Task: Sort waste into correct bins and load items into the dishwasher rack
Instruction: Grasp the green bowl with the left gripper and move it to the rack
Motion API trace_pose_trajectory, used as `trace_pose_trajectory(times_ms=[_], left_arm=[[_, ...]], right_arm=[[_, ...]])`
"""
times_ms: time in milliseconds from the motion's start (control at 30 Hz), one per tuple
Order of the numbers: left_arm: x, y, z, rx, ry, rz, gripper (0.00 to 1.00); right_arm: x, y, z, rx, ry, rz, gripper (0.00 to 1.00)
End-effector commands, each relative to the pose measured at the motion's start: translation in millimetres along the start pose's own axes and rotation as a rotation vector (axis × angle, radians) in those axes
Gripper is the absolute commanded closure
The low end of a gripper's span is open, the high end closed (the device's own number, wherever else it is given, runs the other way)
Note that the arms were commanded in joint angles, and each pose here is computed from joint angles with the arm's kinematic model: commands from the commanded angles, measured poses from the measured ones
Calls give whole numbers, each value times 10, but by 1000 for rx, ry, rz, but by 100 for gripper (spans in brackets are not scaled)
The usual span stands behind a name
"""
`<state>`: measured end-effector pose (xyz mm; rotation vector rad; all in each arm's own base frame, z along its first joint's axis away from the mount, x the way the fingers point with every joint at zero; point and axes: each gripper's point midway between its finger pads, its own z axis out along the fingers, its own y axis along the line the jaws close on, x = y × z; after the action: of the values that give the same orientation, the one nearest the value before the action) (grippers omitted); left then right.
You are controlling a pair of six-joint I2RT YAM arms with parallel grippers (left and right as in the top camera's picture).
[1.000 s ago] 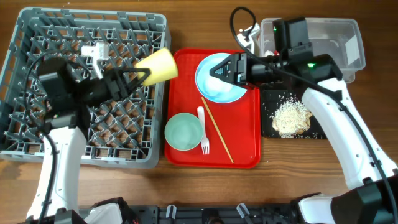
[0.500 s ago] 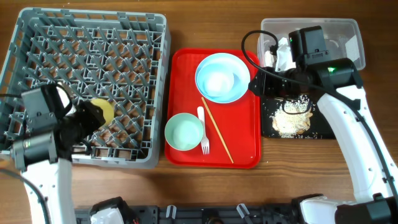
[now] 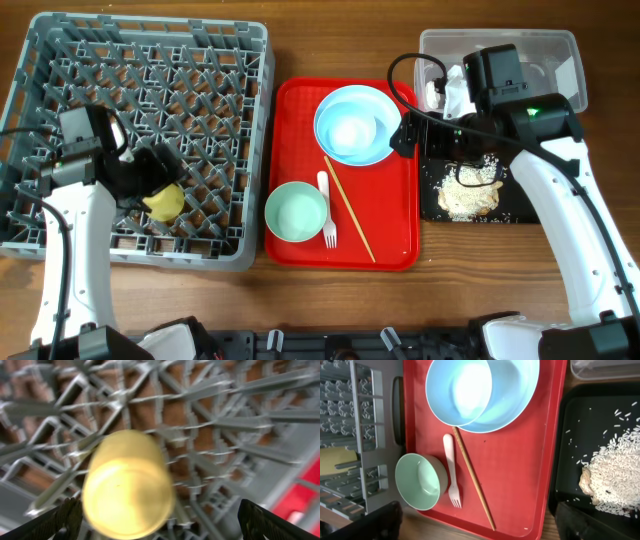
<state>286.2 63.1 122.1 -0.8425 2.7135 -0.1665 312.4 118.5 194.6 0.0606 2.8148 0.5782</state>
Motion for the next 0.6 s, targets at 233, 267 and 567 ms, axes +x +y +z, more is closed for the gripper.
trace_pose_trajectory(times_ms=[233, 267, 567], left_arm=[[1082, -1998, -233, 383, 50, 732, 0], [1264, -2074, -162, 382, 90, 780, 0], [2254, -2019, 826, 167, 402, 989, 62]], right_arm=[[33, -754, -229, 289, -40, 290, 0], [39, -802, -247, 295, -39, 305, 0], [53, -848, -265, 300, -34, 322, 0]])
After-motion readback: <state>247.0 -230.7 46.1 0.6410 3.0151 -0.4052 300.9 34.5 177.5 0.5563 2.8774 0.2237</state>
